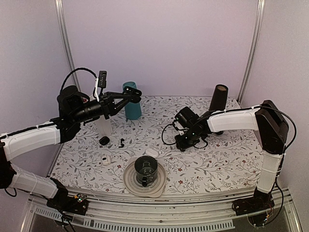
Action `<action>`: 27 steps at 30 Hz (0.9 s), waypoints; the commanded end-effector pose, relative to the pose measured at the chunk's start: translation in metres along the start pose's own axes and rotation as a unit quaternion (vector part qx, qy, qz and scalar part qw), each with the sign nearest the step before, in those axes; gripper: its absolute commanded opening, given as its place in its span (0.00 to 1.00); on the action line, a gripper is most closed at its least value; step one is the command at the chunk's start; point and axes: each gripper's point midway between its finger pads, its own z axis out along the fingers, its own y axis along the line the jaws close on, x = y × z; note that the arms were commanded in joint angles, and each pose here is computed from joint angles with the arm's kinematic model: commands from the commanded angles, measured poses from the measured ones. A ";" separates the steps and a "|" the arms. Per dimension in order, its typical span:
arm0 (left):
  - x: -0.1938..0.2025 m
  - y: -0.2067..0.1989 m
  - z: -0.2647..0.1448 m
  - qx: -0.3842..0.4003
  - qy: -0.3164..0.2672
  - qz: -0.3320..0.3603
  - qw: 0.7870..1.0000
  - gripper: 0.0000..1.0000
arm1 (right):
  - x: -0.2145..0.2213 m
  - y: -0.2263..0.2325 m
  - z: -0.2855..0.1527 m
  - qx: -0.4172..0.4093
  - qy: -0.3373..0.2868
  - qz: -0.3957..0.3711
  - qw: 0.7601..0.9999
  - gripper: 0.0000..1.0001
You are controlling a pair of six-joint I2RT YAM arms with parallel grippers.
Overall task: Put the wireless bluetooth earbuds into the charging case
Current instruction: Adjust the right earbud at the center of the board.
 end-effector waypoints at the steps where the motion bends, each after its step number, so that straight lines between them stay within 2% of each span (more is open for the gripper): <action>1: -0.002 0.002 -0.003 -0.001 -0.007 0.007 1.000 0.00 | -0.001 0.006 0.005 -0.010 0.006 -0.002 1.000 0.29; 27: -0.005 0.001 -0.003 0.001 -0.009 0.008 1.000 0.00 | 0.015 -0.014 0.019 0.029 0.028 0.010 0.999 0.28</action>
